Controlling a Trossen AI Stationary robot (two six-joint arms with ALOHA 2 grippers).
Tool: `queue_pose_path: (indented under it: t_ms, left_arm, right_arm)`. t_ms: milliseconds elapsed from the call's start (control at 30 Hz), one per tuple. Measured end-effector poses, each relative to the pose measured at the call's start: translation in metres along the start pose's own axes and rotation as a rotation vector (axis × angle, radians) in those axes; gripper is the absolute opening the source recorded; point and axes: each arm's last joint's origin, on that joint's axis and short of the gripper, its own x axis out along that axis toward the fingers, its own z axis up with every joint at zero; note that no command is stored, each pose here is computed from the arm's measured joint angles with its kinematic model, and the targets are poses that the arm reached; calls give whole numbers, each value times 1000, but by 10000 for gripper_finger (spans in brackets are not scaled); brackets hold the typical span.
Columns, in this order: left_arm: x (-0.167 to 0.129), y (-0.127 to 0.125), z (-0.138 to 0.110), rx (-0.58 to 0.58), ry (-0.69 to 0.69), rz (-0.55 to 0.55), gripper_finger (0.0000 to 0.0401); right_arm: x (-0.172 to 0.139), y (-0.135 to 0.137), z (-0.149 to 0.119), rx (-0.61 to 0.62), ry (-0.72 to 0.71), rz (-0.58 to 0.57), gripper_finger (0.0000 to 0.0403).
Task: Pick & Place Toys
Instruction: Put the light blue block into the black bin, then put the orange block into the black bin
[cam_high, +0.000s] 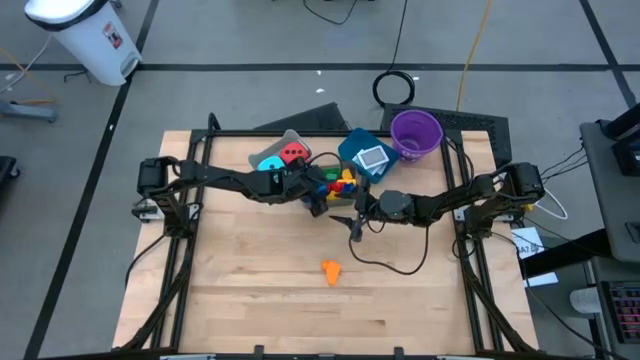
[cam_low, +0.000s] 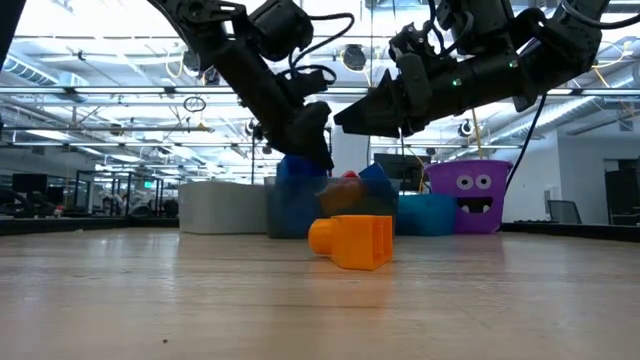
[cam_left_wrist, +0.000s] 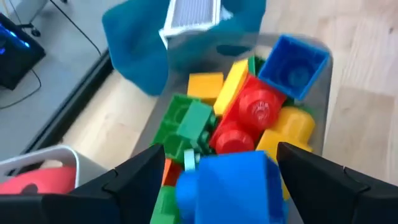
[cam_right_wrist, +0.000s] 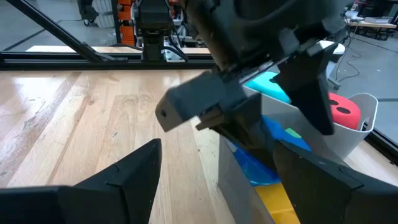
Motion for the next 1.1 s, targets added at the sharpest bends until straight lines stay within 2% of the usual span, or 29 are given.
queue_pose_path:
  t_ms: [200, 367, 433, 567, 633, 767, 900, 1100]
  left_arm:
    - [0, 0, 0, 10, 4, -1, 320]
    - [-18, 3, 8, 4, -22, -14, 311]
    - [-28, 3, 11, 6, -28, -56, 309]
    - [-53, -3, 18, 29, -55, -254, 310]
    - [-68, -10, 20, 59, -89, -344, 313]
    - [-94, -20, 12, 68, -203, -419, 320]
    - [-120, -16, -4, 16, -331, -441, 323]
    - [-140, -3, -31, -69, -423, -453, 324]
  right_arm:
    - [0, 0, 0, 7, -1, 0, 279]
    - [0, 0, 0, 7, -1, 0, 279]
    - [0, 0, 0, 7, -1, 3, 279]
    - [-1, 7, 0, 7, -2, 35, 279]
    - [-4, 18, 0, 2, -6, 116, 279]
    - [-12, 48, 2, -37, -7, 264, 279]
    - [-18, 79, 3, -98, 74, 362, 279]
    - [-16, 112, -21, -165, 201, 420, 279]
